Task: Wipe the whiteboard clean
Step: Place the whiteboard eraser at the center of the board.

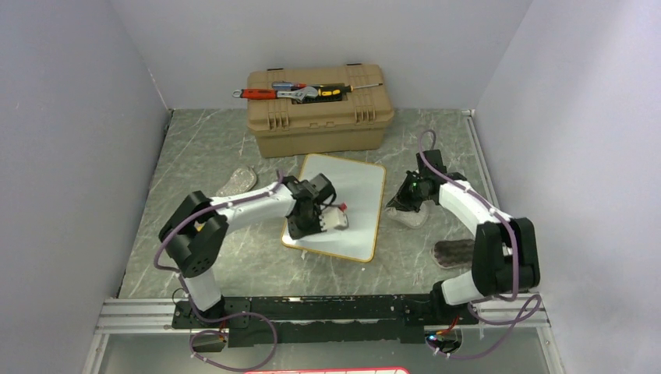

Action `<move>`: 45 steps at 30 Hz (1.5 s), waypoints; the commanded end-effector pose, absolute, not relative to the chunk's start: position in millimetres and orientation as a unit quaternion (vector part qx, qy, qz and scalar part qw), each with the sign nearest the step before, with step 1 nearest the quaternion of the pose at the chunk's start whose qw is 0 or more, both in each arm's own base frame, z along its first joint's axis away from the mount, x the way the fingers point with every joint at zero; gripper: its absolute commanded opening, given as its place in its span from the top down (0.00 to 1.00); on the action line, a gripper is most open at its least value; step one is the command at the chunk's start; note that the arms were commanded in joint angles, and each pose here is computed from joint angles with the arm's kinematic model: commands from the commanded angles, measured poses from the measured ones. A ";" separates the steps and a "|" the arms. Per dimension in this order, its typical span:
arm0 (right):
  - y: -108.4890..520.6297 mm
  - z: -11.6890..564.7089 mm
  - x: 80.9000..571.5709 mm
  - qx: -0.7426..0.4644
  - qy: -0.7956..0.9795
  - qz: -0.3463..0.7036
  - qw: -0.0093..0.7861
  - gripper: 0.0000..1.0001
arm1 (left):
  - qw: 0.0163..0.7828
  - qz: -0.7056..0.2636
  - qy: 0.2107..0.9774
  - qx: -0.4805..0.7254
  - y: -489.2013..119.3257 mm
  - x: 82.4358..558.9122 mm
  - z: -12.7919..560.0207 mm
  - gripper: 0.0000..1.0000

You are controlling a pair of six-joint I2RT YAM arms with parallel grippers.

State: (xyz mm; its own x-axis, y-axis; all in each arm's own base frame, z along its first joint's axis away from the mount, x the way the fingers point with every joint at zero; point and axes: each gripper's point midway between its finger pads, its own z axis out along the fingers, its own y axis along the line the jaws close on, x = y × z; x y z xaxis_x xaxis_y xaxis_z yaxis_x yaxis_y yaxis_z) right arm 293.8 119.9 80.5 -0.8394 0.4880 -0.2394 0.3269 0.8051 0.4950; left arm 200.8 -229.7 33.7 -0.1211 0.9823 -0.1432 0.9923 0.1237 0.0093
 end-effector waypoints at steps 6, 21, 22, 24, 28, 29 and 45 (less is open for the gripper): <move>115.9 67.6 367.7 0.335 0.884 0.235 0.227 0.98 | 0.171 0.021 0.790 0.588 -205.6 263.6 97.8 0.70; 111.3 101.4 365.1 0.324 0.887 0.193 0.266 0.20 | 0.269 0.039 0.849 0.453 -162.5 321.8 147.7 0.01; 115.1 103.2 357.4 0.316 0.889 0.189 0.271 0.19 | 0.266 0.036 0.850 0.453 -160.5 323.8 144.2 0.01; 127.2 103.1 339.5 0.300 0.895 0.188 0.272 0.18 | 0.250 0.025 0.856 0.452 -160.2 324.3 136.8 0.02; 144.1 83.7 305.3 0.277 0.906 0.174 0.267 0.17 | 0.223 -0.008 0.869 0.441 -169.0 326.2 116.5 0.05; 144.0 76.6 300.6 0.277 0.910 0.164 0.262 0.16 | 0.219 -0.019 0.872 0.437 -173.0 326.4 111.1 0.05; 161.4 23.7 298.6 0.239 0.934 0.129 0.232 0.14 | 0.161 -0.148 0.916 0.337 -193.3 343.6 49.3 0.11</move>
